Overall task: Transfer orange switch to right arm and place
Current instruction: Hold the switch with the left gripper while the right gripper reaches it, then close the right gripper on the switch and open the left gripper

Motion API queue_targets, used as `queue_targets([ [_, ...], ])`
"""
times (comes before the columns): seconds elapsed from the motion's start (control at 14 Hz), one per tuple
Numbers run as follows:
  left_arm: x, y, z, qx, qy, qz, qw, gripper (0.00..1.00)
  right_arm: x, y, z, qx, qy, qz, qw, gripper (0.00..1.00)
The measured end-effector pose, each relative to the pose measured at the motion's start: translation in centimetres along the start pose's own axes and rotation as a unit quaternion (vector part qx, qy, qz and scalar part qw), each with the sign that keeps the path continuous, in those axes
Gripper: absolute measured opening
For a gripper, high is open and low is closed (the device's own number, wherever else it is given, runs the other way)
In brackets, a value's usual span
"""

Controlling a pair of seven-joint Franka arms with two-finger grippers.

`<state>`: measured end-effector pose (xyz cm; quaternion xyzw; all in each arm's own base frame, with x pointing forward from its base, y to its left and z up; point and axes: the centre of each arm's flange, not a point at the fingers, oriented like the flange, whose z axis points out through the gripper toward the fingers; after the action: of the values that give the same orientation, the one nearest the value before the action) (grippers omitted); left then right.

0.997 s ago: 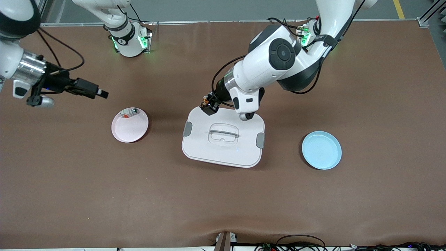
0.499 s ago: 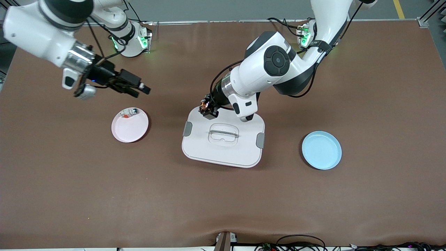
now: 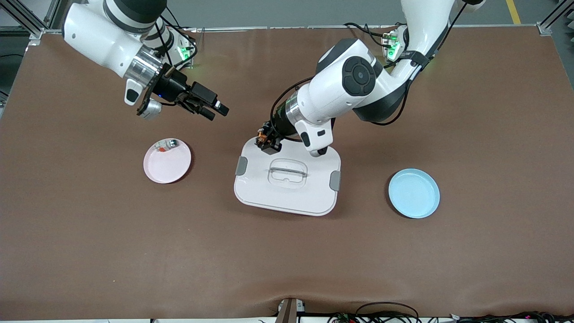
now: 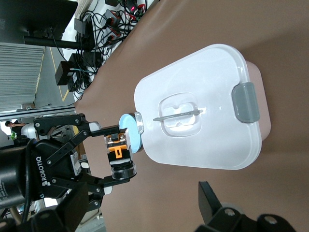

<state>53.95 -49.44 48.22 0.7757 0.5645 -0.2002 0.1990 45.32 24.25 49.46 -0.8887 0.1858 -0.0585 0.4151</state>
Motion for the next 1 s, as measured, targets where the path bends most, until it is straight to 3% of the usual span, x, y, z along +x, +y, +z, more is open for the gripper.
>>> queue_targets([
  [0.36, -0.2, -0.1, 0.3, 0.002, 0.0, 0.002, 1.0, 0.72, -2.0, 0.1, 5.0, -0.015, 0.013, -0.003, 1.0, 1.0],
  [1.0, -0.3, -0.1, 0.2, 0.001, -0.001, 0.002, 1.0, 0.72, -2.2, -1.9, 8.9, -0.01, 0.009, 0.015, 1.0, 1.0],
])
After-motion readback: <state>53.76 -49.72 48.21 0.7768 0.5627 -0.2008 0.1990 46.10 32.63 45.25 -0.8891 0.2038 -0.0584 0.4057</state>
